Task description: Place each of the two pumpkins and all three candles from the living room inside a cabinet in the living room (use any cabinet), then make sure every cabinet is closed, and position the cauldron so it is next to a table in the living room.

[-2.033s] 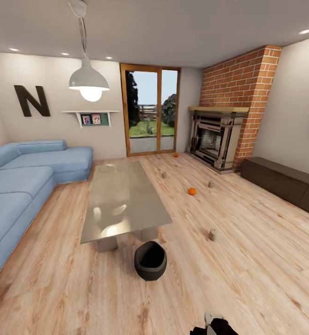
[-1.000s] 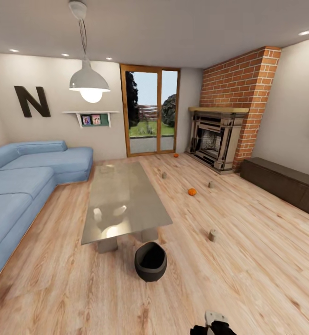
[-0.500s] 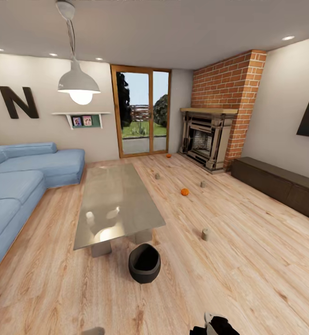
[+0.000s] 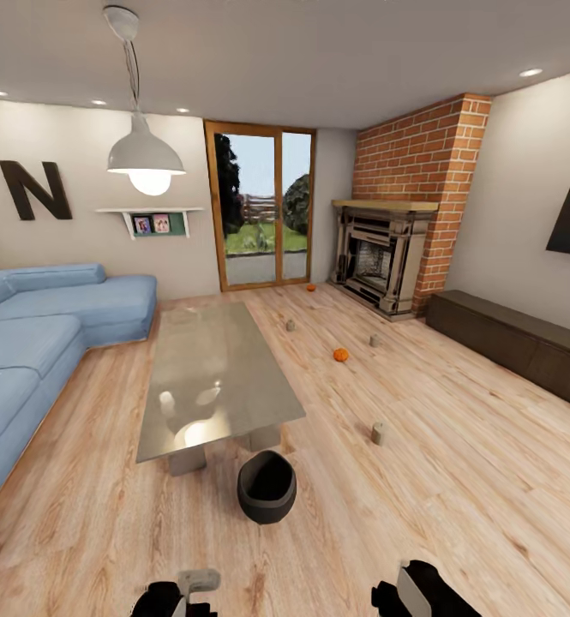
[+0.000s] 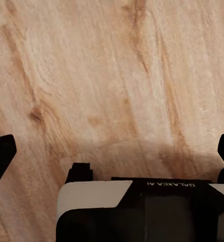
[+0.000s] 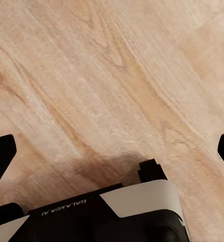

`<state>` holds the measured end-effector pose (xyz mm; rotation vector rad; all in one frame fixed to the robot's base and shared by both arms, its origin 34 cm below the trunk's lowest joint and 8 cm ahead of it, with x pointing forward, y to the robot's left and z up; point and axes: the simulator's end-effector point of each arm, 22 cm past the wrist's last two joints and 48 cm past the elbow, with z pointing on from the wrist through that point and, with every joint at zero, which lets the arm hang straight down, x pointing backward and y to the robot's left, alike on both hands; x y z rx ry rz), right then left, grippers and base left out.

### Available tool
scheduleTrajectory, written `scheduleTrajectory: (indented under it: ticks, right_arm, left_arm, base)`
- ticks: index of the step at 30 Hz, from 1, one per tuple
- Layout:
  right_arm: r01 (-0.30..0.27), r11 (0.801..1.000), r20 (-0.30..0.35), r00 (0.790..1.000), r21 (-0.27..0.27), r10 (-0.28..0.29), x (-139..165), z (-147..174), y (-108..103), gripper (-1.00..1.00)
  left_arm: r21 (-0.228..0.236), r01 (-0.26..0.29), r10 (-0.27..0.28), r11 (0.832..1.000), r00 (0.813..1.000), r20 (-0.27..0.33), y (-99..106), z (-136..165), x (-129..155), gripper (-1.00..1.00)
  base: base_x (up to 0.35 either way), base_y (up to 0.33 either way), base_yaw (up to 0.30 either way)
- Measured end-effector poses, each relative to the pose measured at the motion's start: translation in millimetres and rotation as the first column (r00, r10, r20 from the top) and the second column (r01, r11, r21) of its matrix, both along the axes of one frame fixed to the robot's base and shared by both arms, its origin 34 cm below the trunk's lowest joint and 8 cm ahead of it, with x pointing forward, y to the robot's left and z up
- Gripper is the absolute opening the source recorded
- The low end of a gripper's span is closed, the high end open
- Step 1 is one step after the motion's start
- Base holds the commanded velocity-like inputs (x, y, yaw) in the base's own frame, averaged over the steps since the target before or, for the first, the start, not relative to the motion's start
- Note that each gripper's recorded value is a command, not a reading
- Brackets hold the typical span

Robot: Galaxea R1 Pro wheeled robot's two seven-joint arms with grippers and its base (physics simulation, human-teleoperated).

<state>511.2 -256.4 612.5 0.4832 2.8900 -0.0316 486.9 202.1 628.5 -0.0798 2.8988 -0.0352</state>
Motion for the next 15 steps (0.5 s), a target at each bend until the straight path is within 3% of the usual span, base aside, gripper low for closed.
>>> scheduleTrajectory:
  ticks: [4,9,15]
  right_arm:
    - [0.01,1.0,-0.001,1.0,-0.013,-0.01,-0.3,0.1,-14.4,1.0]
    - [0.013,1.0,0.001,1.0,-0.017,-0.013,0.2,0.4,-17.4,1.0]
    - [0.015,1.0,0.008,1.0,-0.018,-0.015,1.8,0.9,-16.3,1.0]
  left_arm:
    - [0.007,0.038,-0.038,0.999,0.999,0.005,-7.2,0.9,0.7,1.0]
    - [0.004,0.05,-0.05,0.999,0.999,0.007,-10.1,1.1,1.0,1.0]
    - [0.001,0.053,-0.053,0.999,0.999,0.008,-11.7,1.3,1.2,1.0]
  base:
    - [0.0,0.0,0.0]
    - [0.0,0.0,-0.014]
    - [-0.047,0.0,-0.209]
